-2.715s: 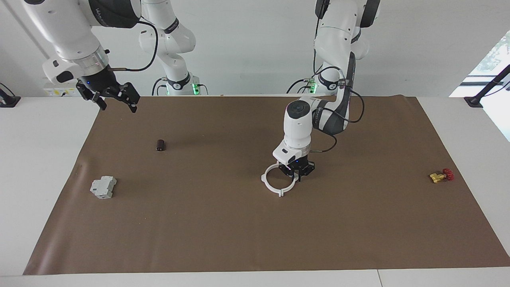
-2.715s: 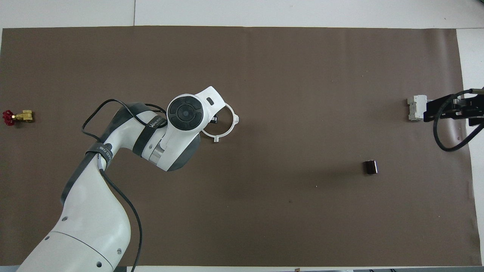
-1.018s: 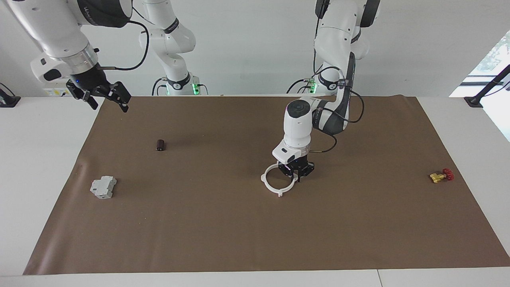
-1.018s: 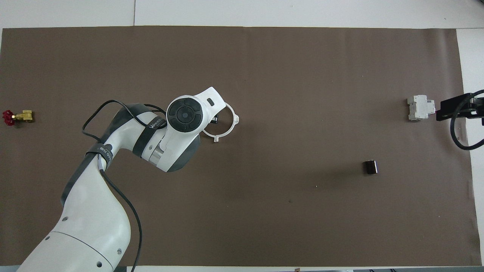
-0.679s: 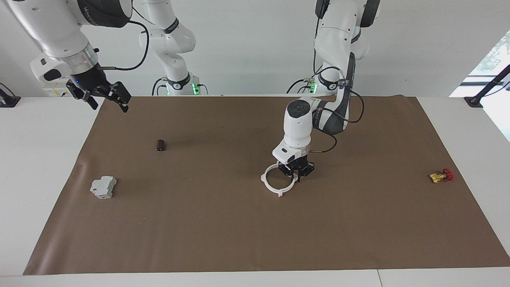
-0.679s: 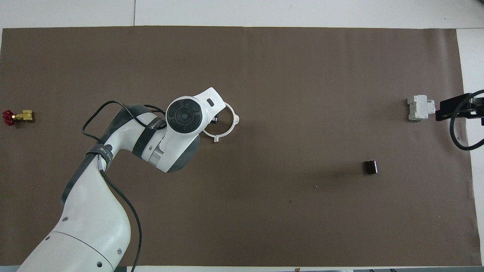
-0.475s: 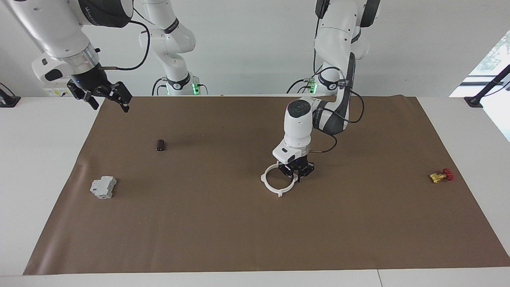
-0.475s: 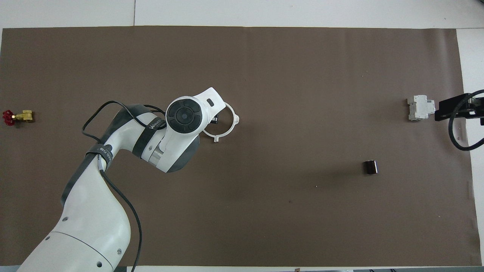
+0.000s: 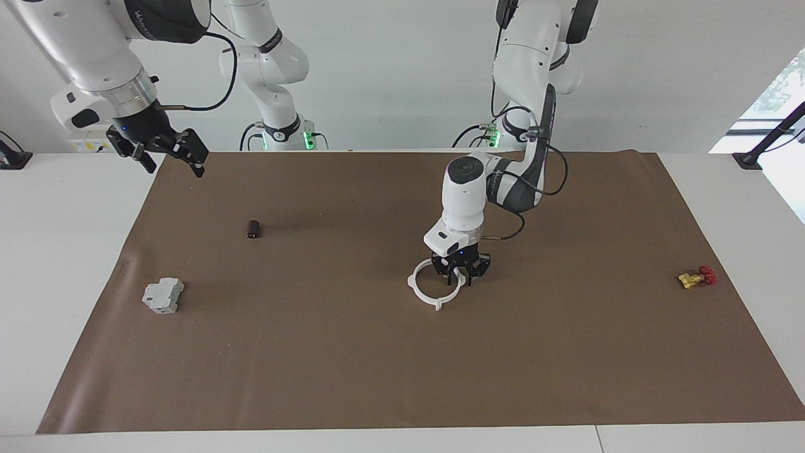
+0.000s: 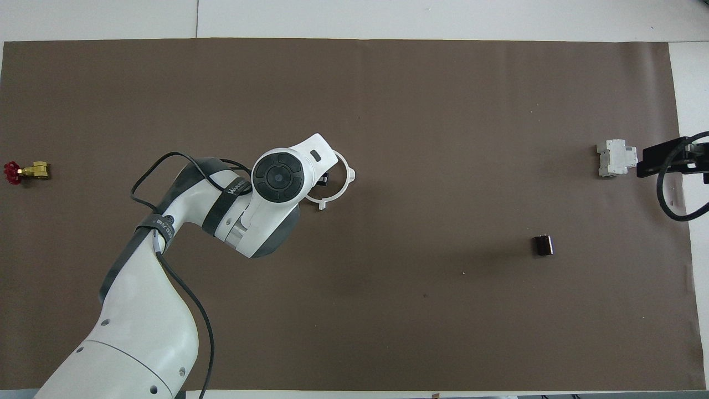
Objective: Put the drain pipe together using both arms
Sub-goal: 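Release the joined ring and retract the left gripper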
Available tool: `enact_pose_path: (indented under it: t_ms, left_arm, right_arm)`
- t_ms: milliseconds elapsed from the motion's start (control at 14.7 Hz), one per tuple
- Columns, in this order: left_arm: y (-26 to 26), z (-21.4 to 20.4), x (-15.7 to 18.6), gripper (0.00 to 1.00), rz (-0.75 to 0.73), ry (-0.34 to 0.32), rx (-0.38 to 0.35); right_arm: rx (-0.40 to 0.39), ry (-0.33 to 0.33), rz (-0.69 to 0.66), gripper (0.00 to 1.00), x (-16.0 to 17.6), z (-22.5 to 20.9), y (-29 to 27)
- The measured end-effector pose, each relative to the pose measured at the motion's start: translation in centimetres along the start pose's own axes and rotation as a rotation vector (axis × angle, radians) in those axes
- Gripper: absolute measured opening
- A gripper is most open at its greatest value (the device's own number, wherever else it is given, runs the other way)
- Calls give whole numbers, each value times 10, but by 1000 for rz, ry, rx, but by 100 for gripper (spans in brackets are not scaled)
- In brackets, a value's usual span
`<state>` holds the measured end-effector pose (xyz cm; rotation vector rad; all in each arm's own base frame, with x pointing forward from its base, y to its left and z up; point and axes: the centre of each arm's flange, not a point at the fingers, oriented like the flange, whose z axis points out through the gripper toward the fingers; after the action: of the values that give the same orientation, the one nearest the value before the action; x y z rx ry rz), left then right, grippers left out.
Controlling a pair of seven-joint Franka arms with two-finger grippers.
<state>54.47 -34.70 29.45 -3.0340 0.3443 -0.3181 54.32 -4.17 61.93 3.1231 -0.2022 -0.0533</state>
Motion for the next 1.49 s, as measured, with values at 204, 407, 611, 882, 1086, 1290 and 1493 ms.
enact_pose_path:
  t_ms: [204, 407, 611, 882, 1086, 1290, 1493]
  left_arm:
    - [-8, -5, 5, 94, -17, 10, 1]
    - [-39, -19, 18, 100, -69, 30, 2]
    - [-95, -38, 30, 100, -149, 12, 27]
    - [-190, -63, 38, 100, -224, -22, 23]
    - [-259, -84, 35, 100, -237, -56, -33]
    - [-321, -119, 31, 100, -255, -109, -40]
    - [-376, -157, 30, 100, -287, -98, -72]
  right_arm:
    - [0, 0, -1, 100, 0, 0, -1]
    - [0, 0, -1, 100, 0, 0, -1]
    - [0, 0, -3, 100, 0, 0, -2]
    - [0, 1, -7, 100, 0, -1, -4]
    - [0, 2, -8, 100, 0, -1, -4]
    - [0, 2, -8, 100, 0, -1, -4]
    - [0, 5, -8, 100, 0, -2, -4]
